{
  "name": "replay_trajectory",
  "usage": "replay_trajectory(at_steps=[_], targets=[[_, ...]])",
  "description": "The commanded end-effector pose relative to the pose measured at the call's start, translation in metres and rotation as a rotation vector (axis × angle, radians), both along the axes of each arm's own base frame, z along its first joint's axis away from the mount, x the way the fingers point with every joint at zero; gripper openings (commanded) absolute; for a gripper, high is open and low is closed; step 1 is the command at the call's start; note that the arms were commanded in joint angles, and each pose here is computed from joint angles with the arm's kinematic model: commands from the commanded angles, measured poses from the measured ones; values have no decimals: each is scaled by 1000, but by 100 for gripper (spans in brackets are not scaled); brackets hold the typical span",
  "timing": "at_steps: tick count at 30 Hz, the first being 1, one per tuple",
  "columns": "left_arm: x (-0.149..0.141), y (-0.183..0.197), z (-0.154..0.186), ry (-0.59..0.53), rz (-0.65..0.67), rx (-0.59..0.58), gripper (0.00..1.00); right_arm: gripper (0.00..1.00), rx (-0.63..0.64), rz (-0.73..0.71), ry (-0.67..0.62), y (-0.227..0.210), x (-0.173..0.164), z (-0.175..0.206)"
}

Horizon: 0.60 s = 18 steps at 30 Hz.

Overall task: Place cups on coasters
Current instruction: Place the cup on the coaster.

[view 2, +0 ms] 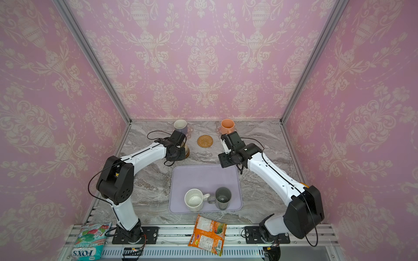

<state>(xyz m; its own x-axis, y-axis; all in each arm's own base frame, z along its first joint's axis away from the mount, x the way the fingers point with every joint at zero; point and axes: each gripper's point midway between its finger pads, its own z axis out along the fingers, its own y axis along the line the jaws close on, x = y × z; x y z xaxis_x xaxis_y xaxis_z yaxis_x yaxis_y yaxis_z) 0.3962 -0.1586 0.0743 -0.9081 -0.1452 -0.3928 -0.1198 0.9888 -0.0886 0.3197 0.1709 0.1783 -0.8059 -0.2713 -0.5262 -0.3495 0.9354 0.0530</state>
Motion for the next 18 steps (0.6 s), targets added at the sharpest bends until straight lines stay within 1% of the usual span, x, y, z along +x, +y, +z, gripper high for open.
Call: replay_trajectory(at_steps=[1, 10, 18], targets=[[-3, 2, -4, 2, 29, -7, 11, 68, 23, 5, -13, 2, -5, 5], [-3, 3, -7, 6, 35, 3, 19, 68, 22, 8, -10, 2, -5, 4], [1, -2, -7, 3, 28, -16, 20, 68, 23, 6, -9, 2, -5, 2]])
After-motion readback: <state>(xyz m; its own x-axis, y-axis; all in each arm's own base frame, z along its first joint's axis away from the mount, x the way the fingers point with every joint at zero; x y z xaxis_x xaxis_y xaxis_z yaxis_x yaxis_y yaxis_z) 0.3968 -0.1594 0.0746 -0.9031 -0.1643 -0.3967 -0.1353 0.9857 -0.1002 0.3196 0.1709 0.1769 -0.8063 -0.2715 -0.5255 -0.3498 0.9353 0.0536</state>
